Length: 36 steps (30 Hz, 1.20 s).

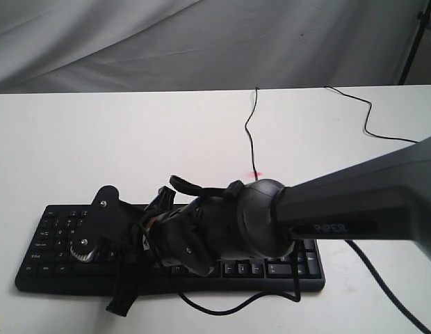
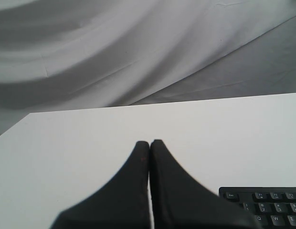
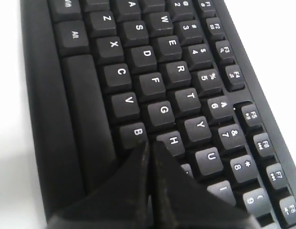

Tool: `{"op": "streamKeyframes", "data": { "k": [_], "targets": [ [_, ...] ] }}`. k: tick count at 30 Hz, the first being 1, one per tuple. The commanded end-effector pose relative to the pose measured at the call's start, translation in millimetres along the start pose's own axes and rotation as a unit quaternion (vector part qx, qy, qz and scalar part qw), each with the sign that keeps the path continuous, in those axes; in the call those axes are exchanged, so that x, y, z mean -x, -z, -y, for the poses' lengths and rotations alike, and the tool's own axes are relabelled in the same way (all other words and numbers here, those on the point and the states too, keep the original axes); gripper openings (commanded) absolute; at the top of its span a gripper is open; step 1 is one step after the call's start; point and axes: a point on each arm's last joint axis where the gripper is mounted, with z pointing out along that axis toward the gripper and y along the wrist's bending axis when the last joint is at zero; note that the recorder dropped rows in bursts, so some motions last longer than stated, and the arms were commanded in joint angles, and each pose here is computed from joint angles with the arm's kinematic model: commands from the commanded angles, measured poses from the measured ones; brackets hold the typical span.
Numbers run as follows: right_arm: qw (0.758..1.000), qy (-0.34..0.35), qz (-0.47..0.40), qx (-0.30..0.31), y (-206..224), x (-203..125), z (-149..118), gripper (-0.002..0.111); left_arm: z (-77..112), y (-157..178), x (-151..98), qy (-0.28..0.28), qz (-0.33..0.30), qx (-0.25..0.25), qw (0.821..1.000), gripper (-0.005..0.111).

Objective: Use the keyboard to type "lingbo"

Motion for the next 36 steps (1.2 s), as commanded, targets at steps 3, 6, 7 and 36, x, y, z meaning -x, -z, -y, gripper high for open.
{"op": "streamKeyframes", "data": {
  "k": [3,6,7,36],
  "targets": [
    [1.000,-0.001,-0.014,0.003,-9.7,-9.3,-0.6,0.000,0.4,-0.6,-1.4,0.001,-0.002,-0.002,1.000,0.001],
    [1.000,-0.001,-0.014,0.003,-9.7,-9.3,-0.6,0.000,0.4,-0.6,-1.4,0.001,-0.002,-0.002,1.000,0.001],
    [1.000,-0.001,-0.011,0.002,-8.6,-8.1,-0.1,0.000,0.4,-0.6,-1.4,0.001,-0.002,-0.002,1.000,0.001],
    [0.999,0.019,0.033,-0.011,-2.6,43.0,18.9,0.000,0.4,-0.6,-1.4,0.001,-0.002,-0.002,1.000,0.001]
  ]
}}
